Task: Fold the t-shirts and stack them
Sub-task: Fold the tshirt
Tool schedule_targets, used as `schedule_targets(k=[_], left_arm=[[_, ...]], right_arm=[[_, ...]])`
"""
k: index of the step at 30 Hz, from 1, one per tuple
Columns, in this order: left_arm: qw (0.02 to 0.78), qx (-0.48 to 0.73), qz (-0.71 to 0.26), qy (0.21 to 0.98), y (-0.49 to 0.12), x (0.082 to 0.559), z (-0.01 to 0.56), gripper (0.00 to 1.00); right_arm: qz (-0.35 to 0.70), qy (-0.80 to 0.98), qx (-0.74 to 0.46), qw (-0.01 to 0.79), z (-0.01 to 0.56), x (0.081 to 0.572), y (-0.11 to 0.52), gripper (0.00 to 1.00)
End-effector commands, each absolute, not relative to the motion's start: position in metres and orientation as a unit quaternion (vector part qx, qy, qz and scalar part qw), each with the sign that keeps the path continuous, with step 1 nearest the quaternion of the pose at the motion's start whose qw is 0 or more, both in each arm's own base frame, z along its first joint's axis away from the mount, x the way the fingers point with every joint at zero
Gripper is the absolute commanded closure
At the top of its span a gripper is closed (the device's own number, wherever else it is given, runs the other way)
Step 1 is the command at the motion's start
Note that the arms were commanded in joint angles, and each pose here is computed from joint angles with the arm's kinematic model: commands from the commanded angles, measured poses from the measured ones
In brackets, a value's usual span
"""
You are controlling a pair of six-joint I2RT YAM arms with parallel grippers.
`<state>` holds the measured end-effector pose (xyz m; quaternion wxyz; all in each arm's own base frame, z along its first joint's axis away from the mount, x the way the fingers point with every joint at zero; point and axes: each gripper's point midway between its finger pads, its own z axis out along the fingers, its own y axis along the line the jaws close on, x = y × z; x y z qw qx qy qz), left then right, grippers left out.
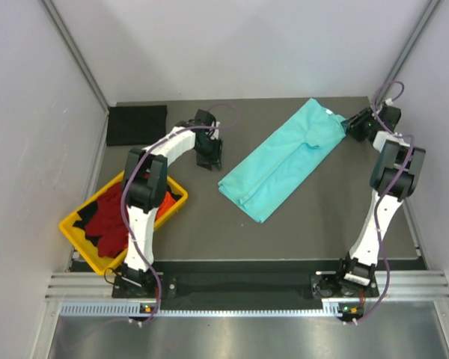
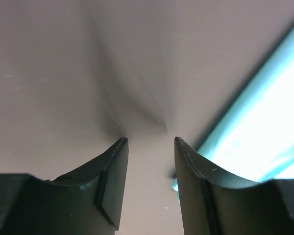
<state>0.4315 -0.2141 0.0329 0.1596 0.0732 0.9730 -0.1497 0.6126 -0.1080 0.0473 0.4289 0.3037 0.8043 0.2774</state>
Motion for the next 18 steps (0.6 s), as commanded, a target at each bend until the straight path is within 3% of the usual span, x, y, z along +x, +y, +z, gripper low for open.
schedule_targets(k=[1, 7, 14, 18], left_arm=[[0.157, 0.097, -0.189, 0.965, -0.229, 0.421, 0.046, 0.52], [0.151, 0.109, -0.238, 0.953, -0.242, 0.401, 0.053, 0.5], [0.099, 0.108, -0.223, 0.964, -0.236, 0.367, 0.027, 0.5], [0.094, 0.106, -0.208, 0.968, -0.235, 0.357, 0.022, 0.58]], right_arm=[[0.253, 0.805, 0.314, 0.436, 0.086, 0.589, -0.116, 0.51], [0.235, 0.811, 0.329, 0.423, 0.107, 0.546, -0.108, 0.44], [0.232, 0.816, 0.342, 0.404, 0.112, 0.509, -0.096, 0.35], [0.233, 0.822, 0.343, 0.391, 0.113, 0.488, -0.086, 0.33]])
